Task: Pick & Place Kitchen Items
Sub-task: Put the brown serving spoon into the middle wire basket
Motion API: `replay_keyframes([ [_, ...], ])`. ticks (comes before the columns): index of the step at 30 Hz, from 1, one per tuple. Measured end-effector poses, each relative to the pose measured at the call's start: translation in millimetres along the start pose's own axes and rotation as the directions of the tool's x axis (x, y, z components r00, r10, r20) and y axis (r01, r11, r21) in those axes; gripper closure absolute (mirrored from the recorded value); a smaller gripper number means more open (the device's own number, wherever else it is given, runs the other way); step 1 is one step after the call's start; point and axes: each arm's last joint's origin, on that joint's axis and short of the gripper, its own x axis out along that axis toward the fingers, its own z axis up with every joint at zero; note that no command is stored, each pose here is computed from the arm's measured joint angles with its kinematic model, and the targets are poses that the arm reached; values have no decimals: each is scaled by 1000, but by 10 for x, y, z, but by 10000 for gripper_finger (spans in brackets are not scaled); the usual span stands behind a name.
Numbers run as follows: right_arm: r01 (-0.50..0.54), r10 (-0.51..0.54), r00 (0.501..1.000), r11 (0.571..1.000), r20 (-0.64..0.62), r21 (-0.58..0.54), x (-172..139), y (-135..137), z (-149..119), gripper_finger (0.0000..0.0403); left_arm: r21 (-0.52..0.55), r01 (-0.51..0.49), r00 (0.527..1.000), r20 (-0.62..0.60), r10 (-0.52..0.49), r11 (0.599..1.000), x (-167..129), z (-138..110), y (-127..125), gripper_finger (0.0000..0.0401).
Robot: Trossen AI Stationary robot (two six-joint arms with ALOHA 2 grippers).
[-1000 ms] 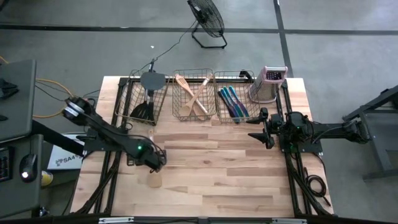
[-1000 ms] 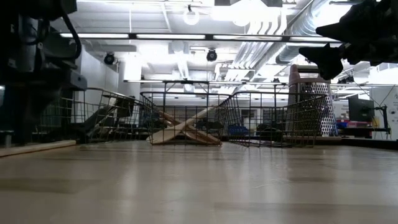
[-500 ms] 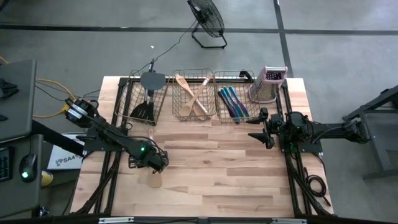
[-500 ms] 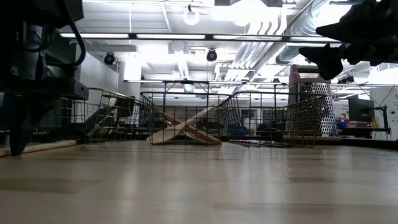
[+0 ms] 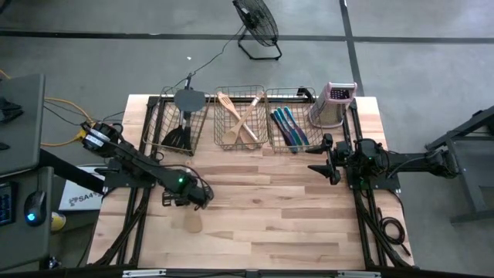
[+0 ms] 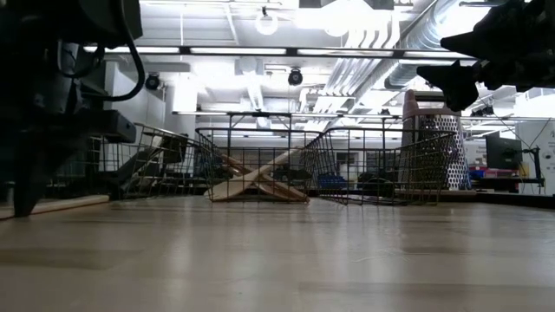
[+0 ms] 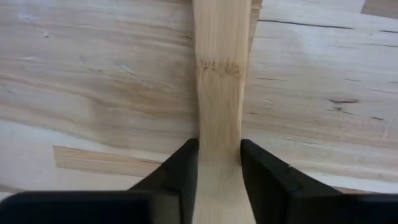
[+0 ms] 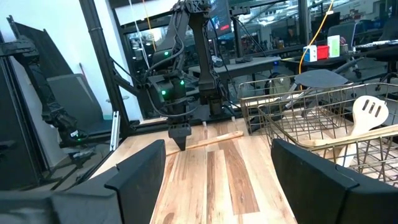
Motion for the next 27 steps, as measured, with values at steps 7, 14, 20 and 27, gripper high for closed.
replay_keyframes([
  [7,0,0,1000,1000,0,0,0,0,1,117,39,-13,1000,-4,13,999,1,2,9,319],
  [14,0,0,1000,1000,0,0,0,0,0,117,82,-11,1000,-3,11,997,-44,-23,-22,319],
  [20,-1,1,1000,1000,0,0,0,1,0,117,126,-1,1000,-8,2,992,-111,-68,-75,319],
  [27,0,0,1000,1000,0,0,0,0,0,117,174,45,999,-26,-41,984,-209,-130,-156,320],
])
